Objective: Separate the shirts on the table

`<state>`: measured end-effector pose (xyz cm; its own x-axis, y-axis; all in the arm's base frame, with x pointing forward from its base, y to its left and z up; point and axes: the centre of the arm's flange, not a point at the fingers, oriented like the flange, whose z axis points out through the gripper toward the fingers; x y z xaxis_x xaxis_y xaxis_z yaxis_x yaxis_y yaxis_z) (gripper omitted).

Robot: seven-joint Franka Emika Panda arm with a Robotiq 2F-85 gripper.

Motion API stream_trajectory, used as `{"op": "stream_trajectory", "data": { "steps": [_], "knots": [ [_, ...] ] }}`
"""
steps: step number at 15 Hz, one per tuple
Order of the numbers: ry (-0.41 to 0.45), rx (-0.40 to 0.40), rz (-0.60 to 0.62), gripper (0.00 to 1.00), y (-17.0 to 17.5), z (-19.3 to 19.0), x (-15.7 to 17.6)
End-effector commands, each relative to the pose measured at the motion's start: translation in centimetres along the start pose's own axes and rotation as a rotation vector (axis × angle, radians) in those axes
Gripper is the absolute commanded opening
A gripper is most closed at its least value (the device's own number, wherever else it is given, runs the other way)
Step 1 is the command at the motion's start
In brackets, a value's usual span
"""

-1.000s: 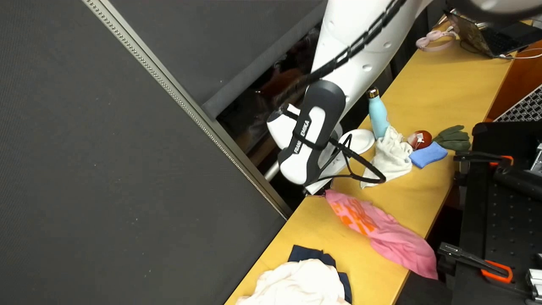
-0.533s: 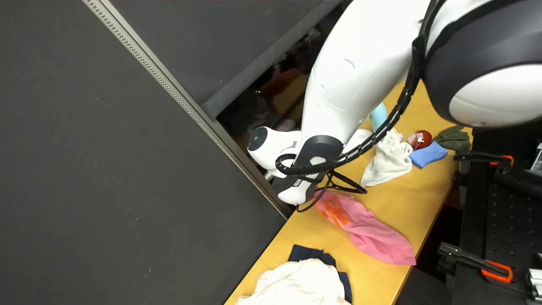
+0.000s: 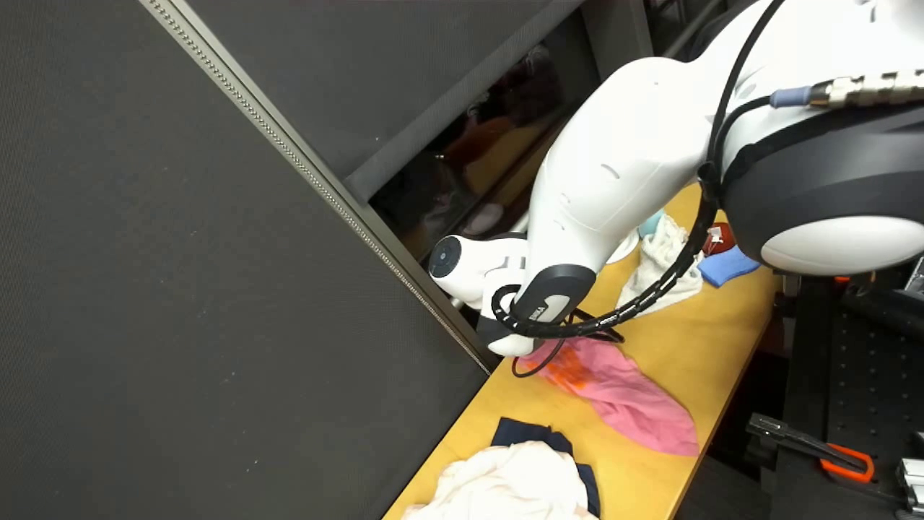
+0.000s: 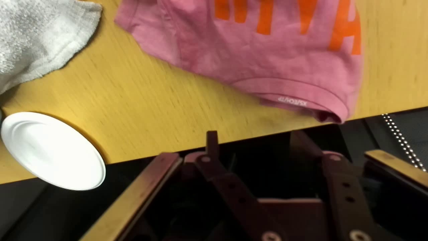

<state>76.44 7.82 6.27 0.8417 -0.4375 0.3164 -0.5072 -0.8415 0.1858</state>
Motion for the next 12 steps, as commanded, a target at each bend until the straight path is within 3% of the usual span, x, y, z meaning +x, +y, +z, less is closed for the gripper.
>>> {"op": "stream_trajectory", "data": {
  "steps": [1,3,5,9,12],
  "knots": [
    [-0.054,-0.033,0.05,0.88,0.9,-0.6,-1.6],
    [-0.056,-0.028,0.089,0.99,3.0,-1.5,-3.3],
    [-0.033,0.006,0.143,1.0,4.7,-2.8,-4.5],
    [0.037,0.185,0.232,1.0,6.9,-6.7,-4.4],
    [0.083,0.354,0.216,1.0,7.5,-10.2,-4.2]
  ]
}}
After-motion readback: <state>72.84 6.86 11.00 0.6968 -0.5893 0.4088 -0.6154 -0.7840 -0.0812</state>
